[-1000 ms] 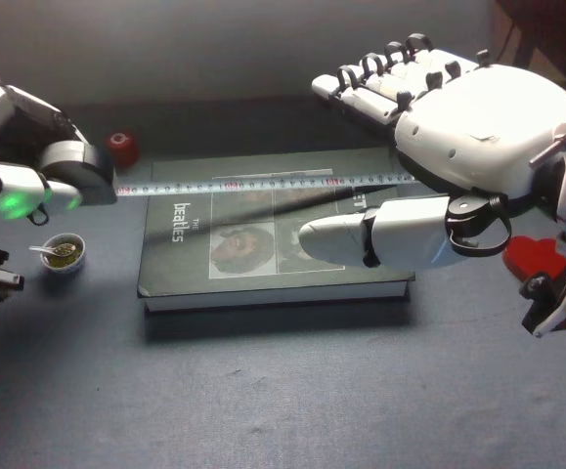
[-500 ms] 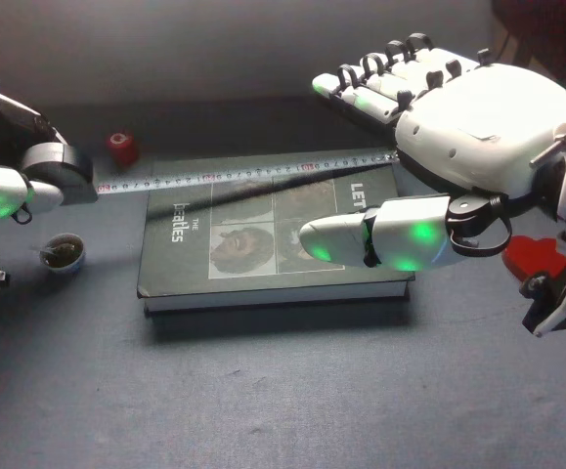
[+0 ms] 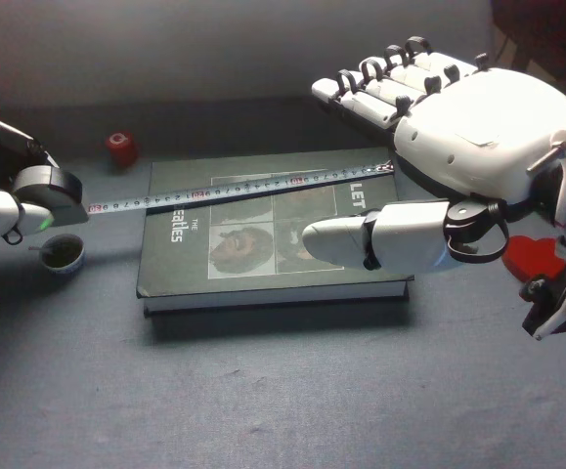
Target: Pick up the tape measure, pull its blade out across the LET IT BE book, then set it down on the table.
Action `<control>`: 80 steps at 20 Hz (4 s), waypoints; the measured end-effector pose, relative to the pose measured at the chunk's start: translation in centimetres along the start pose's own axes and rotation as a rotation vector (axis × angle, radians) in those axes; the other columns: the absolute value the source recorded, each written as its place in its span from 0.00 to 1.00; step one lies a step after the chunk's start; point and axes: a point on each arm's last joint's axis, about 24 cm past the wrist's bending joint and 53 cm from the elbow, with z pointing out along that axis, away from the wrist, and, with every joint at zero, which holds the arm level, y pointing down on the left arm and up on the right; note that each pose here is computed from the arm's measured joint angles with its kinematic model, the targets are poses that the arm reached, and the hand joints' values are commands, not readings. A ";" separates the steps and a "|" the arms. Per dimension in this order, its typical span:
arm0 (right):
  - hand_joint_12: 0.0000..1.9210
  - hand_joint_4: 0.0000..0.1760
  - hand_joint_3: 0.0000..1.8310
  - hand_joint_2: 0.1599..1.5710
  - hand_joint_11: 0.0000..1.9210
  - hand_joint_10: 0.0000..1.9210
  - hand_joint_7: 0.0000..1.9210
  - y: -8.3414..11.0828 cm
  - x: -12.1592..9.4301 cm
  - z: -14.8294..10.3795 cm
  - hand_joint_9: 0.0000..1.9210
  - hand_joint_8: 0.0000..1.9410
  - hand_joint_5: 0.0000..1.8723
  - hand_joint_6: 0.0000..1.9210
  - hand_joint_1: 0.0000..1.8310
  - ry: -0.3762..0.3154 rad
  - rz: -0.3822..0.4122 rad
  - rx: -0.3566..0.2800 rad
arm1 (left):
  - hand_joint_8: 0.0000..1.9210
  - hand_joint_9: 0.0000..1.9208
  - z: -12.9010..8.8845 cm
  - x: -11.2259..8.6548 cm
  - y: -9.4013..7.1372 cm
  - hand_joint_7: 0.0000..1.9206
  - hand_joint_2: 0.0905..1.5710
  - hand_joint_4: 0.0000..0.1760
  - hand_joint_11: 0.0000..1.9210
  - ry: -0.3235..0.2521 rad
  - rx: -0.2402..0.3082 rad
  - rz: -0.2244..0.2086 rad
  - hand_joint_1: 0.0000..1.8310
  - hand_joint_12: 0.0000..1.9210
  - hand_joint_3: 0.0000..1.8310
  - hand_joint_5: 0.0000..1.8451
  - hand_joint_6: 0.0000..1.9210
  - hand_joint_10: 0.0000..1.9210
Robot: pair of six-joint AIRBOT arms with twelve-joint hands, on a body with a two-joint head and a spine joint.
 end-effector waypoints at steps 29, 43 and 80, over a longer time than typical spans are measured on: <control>0.17 0.00 0.00 0.60 0.00 0.00 0.04 0.3 0.2 0.0 0.02 0.00 0.03 0.00 0.04 -0.010 -0.010 -0.014 | 0.50 0.46 -3.1 3.4 -8.5 0.53 0.69 0.00 0.38 0.051 0.124 -0.033 0.75 0.61 0.00 0.54 0.40 0.68; 0.18 0.00 0.00 0.60 0.00 0.00 0.04 0.0 0.6 -0.1 0.02 0.00 0.02 0.00 0.04 -0.002 -0.012 -0.008 | 0.48 0.46 -11.1 3.2 -7.9 0.52 0.68 0.00 0.39 0.055 0.052 -0.034 0.75 0.59 0.00 0.57 0.38 0.67; 0.16 0.00 0.00 0.62 0.00 0.00 0.03 -0.1 1.1 -0.2 0.01 0.00 0.02 0.00 0.03 0.008 -0.020 -0.007 | 0.48 0.47 -13.9 6.8 3.5 0.53 0.68 0.00 0.39 0.026 -0.111 -0.090 0.75 0.61 0.00 0.58 0.35 0.67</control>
